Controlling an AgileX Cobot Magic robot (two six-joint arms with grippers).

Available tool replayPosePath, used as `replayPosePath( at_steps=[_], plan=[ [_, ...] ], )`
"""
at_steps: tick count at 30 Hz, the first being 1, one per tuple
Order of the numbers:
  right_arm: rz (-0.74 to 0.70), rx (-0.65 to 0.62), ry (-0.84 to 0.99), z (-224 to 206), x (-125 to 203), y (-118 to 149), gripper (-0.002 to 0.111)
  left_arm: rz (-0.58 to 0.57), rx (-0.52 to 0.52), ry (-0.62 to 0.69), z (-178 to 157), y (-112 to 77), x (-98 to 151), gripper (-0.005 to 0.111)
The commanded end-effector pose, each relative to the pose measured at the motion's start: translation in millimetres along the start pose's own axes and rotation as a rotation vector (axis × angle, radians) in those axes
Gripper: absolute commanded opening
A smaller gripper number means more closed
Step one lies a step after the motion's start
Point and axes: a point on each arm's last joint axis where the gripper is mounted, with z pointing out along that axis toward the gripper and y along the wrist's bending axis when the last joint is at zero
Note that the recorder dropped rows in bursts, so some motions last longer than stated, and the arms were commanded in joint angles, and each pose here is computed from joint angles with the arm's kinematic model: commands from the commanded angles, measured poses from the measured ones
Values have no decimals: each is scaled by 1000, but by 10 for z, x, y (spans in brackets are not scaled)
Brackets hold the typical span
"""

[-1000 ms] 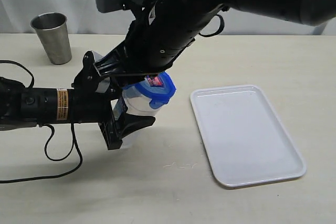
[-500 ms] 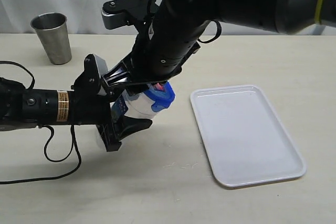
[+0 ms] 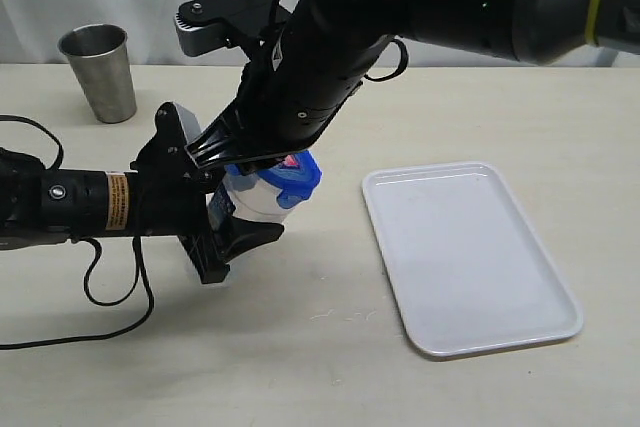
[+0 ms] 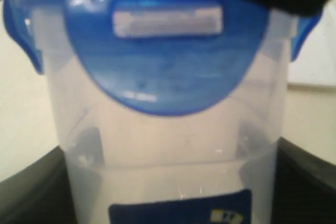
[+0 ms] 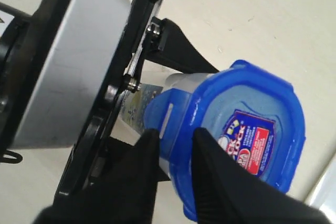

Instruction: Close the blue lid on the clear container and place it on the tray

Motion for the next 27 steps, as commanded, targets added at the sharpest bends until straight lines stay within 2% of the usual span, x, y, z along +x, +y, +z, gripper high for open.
replayPosePath(
  at_steps=[1,4,5,8,10,14,17,22,27],
  plan=[
    [-32,72,133,242,143,-83,17,15,47,-142,-15,-46,-178,0],
    [-25,71,125,243,137,-83,29,15,47,-142,-15,-46,-178,0],
    [-17,61,114,245,127,-73,37,15,47,-142,-15,-46,-178,0],
    [11,75,101,245,116,-84,39,16,47,-137,-15,-45,-173,0],
    [20,85,96,245,112,-92,37,16,47,-137,-15,-45,-173,0],
    [1,69,95,246,110,-79,20,16,47,-139,-15,-46,-175,0],
    [-3,70,101,246,115,-81,13,16,48,-140,-15,-46,-176,0],
    [-94,88,82,258,105,34,12,16,49,-142,-15,-47,-177,0],
    [-98,167,147,408,165,-1,12,16,49,-142,-15,-47,-177,0]
  ],
)
